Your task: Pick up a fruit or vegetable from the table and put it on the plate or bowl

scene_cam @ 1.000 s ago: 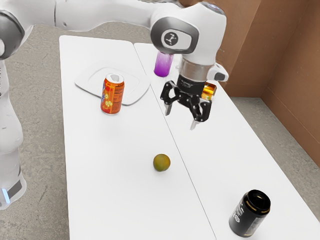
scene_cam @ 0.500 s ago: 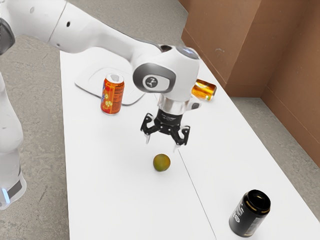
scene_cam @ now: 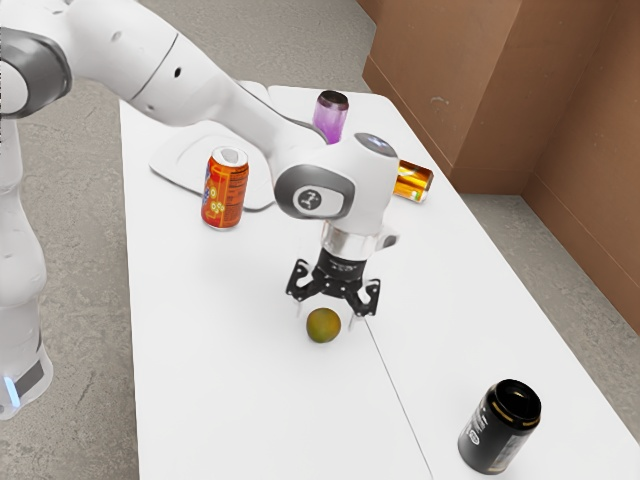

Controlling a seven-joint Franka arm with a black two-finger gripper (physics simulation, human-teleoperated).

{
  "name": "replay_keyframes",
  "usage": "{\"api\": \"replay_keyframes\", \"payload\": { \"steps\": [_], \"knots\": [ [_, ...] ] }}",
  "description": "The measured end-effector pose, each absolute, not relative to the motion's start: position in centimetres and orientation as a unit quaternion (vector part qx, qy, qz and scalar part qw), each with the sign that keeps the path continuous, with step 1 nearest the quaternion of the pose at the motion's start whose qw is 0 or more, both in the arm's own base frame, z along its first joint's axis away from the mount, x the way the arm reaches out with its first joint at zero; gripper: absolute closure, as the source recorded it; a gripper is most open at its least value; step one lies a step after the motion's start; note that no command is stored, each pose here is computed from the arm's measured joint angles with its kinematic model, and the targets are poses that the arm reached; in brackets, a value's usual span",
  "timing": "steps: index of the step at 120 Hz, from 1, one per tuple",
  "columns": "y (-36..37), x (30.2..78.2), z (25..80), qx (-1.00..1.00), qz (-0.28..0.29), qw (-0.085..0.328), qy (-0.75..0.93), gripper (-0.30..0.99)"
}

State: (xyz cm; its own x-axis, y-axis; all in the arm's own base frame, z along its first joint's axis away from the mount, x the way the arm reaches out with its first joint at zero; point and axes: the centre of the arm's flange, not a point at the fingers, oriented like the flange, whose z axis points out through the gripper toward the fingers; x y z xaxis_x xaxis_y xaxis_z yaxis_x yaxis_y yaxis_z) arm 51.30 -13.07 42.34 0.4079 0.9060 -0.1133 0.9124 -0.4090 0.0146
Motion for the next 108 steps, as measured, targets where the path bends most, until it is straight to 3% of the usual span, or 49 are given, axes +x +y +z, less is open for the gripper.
{"api": "replay_keyframes", "payload": {
  "steps": [53, 74, 87, 108],
  "knots": [
    [-14.9, 52.1, 40.5, 0.844, -0.037, 0.051, 0.533, 0.0],
    [-15.4, 52.1, 40.4, 0.848, -0.029, 0.048, 0.526, 0.33],
    [-15.5, 52.0, 40.5, 0.847, -0.029, 0.049, 0.529, 0.41],
    [-15.3, 52.2, 41.2, 0.842, -0.028, 0.052, 0.536, 0.43]
  ]
}}
